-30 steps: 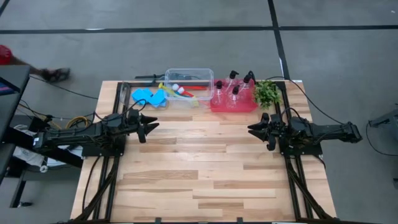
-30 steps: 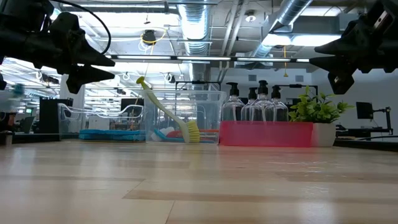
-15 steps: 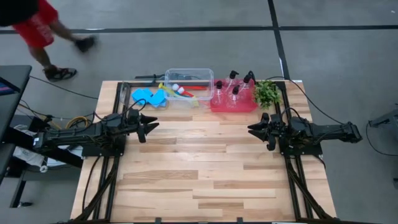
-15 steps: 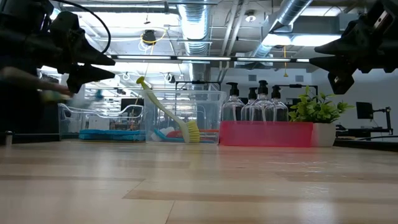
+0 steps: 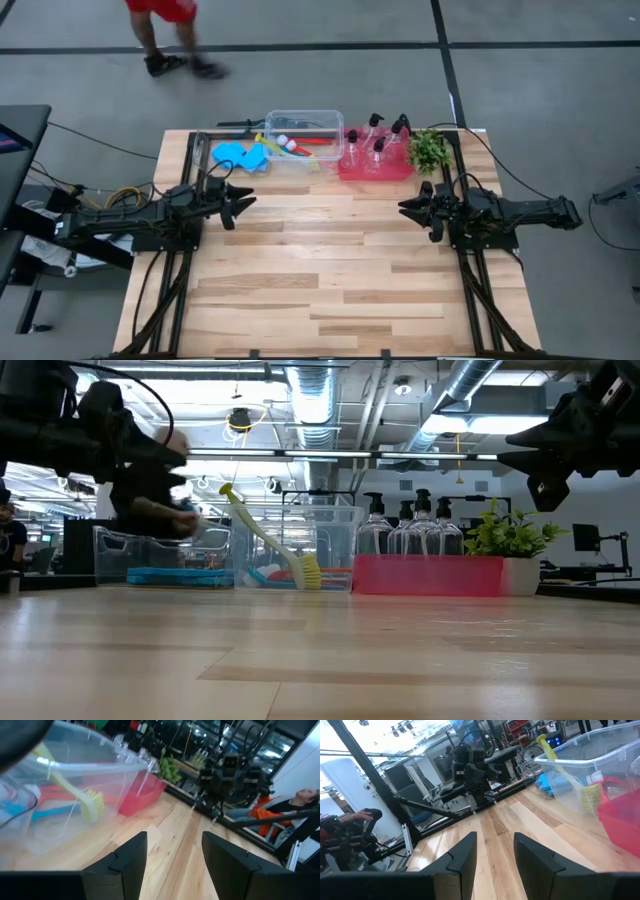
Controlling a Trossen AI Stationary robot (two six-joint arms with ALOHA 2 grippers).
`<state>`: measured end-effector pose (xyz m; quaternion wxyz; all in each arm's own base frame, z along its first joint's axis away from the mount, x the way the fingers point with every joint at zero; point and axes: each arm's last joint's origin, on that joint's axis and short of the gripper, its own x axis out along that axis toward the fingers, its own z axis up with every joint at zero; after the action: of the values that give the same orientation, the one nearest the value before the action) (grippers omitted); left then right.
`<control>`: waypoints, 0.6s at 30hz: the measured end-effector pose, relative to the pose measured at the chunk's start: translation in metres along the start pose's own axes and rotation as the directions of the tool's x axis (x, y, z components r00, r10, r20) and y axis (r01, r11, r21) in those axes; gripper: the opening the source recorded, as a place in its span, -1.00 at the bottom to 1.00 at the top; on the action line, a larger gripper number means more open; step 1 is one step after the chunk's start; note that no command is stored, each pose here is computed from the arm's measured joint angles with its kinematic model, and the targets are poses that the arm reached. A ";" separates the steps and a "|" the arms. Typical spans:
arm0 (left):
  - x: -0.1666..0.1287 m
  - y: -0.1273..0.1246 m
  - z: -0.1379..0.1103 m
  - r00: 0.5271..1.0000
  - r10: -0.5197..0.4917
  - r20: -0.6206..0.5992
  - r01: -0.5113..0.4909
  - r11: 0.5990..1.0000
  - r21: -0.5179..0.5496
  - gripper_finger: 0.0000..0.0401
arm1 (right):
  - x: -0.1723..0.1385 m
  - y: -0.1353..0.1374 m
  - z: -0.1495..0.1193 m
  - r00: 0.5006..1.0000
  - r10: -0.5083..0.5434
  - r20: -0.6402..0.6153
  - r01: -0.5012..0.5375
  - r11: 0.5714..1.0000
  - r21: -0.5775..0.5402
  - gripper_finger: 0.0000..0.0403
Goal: Pick & Place Kitchen Sink Supplies
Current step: Return to Home Position
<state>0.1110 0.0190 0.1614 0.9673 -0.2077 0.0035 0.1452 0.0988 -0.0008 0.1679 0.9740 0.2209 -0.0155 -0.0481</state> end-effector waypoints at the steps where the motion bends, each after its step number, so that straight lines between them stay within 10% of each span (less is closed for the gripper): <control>1: 0.000 0.000 0.001 1.000 -0.004 0.009 0.004 1.000 -0.002 -0.05 | 0.000 0.000 0.000 1.000 0.000 0.000 0.000 1.000 0.000 -0.39; 18: -0.018 -0.007 0.023 0.959 -0.110 0.261 0.122 0.992 -0.028 -0.05 | 0.000 0.000 0.000 1.000 0.000 0.000 0.000 1.000 0.000 -0.39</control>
<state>0.0942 0.0168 0.1866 0.9615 -0.2082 -0.1382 0.1141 0.0988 -0.0008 0.1679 0.9740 0.2209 -0.0157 -0.0481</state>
